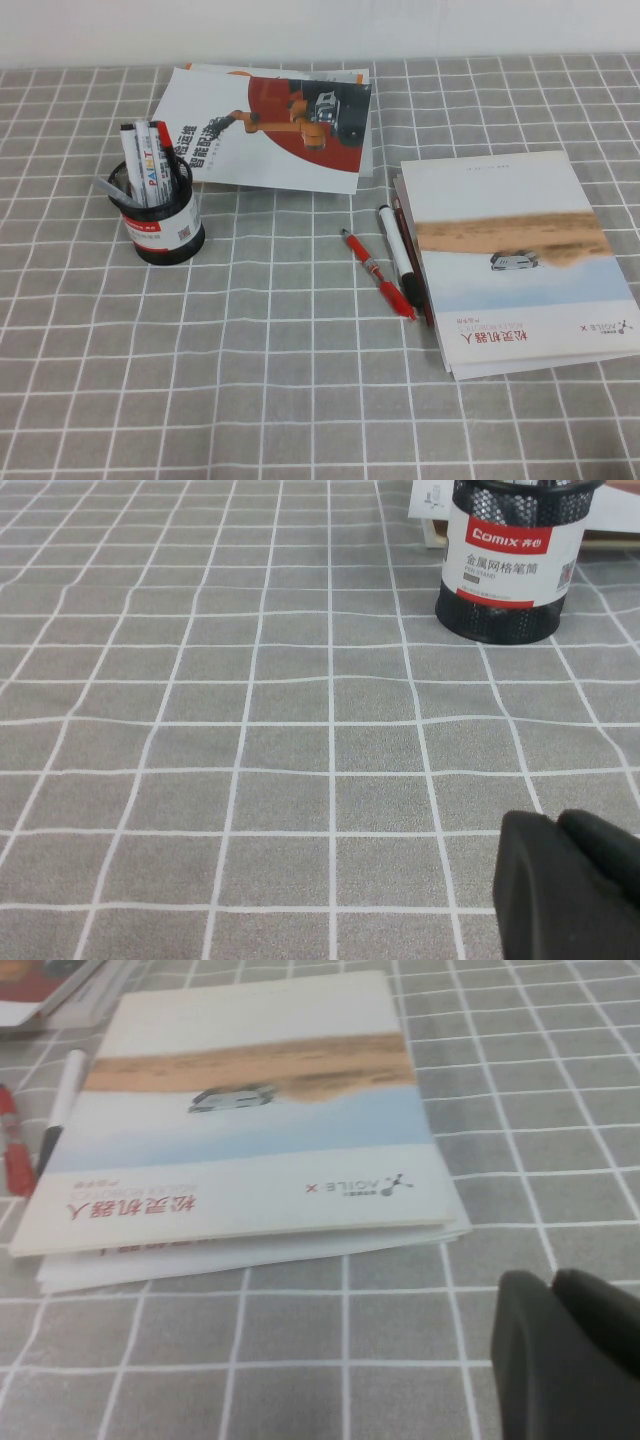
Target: Put the pen into the pen holder
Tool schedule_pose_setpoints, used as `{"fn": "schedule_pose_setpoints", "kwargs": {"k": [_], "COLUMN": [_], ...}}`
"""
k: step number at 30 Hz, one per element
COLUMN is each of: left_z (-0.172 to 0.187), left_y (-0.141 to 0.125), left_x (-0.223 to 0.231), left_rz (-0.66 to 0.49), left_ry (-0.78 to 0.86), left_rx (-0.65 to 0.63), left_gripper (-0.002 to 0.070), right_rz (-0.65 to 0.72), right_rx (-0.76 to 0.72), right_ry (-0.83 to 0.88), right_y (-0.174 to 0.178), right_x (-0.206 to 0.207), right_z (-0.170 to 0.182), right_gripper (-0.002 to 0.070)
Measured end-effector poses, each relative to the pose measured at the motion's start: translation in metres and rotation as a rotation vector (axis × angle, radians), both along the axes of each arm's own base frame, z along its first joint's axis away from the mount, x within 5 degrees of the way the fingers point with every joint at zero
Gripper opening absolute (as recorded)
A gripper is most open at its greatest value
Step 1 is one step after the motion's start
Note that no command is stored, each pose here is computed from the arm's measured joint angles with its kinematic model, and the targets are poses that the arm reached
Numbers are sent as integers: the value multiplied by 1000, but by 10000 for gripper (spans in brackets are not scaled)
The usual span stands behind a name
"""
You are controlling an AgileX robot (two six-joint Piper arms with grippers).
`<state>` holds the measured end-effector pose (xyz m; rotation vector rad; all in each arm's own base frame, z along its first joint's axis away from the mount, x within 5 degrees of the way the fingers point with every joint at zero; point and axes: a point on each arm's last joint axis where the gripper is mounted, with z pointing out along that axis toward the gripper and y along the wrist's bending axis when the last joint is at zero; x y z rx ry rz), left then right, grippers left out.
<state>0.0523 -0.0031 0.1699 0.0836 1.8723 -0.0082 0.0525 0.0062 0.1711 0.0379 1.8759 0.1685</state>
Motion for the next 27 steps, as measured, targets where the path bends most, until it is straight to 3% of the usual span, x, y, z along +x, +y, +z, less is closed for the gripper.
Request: {"fn": "schedule_pose_setpoints", "kwargs": {"k": [27], "left_z": [0], "left_y": [0], "left_x": [0], "left_rz": [0], "left_ry": [0], "left_rx": [0], "left_gripper": [-4], "right_rz": [4], "right_rx": [-5], "right_ry": [1], "right_y": [0], "right_x": [0], "right_z": [0], "right_gripper": [-13]}}
